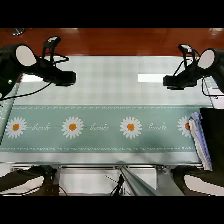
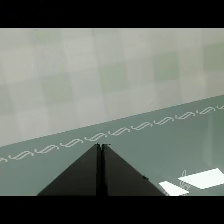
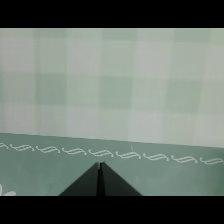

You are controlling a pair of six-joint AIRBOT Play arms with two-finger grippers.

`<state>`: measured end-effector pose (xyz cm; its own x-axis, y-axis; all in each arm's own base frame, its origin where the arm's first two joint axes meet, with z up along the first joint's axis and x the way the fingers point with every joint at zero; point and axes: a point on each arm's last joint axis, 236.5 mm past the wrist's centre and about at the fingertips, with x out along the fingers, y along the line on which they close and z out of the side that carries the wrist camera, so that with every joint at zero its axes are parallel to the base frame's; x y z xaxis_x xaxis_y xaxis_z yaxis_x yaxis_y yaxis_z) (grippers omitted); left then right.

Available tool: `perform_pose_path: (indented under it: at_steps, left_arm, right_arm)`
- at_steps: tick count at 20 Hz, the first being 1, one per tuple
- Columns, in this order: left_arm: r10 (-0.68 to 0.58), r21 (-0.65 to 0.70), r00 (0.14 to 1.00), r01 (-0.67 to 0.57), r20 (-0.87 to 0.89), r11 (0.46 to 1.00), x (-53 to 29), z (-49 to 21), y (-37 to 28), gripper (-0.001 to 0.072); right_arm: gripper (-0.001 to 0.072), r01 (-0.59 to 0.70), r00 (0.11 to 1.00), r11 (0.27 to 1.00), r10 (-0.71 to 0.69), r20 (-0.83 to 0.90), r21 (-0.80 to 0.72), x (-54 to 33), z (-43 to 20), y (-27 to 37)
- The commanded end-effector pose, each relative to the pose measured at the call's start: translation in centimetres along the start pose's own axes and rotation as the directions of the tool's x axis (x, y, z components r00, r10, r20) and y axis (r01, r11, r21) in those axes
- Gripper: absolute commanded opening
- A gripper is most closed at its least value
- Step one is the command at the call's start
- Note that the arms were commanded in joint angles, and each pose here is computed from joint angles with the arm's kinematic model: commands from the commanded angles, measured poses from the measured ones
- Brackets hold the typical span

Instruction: Fold the shirts.

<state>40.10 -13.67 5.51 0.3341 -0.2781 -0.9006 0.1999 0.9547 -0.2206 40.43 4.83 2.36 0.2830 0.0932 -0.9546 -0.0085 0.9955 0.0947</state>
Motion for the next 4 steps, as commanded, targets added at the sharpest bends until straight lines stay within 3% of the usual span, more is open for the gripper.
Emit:
perform_pose_path:
  at_steps: [1, 4]
  left_arm:
    - [0.005, 0.0, 1.0, -0.005, -0.004, 1.0, 0.08, -0.08, 0.15, 0.0024]
    - [0.005, 0.0, 1.0, -0.005, -0.004, 1.0, 0.08, -0.08, 0.15, 0.0024]
  right_arm:
    - [0.0037, 0.003, 1.0, 1.0, -0.003, -0.003, -0.002, 0.02, -0.07, -0.03]
    - [0.0037, 0.003, 1.0, 1.0, -0.003, -0.003, -0.002, 0.02, -0.07, -0.03]
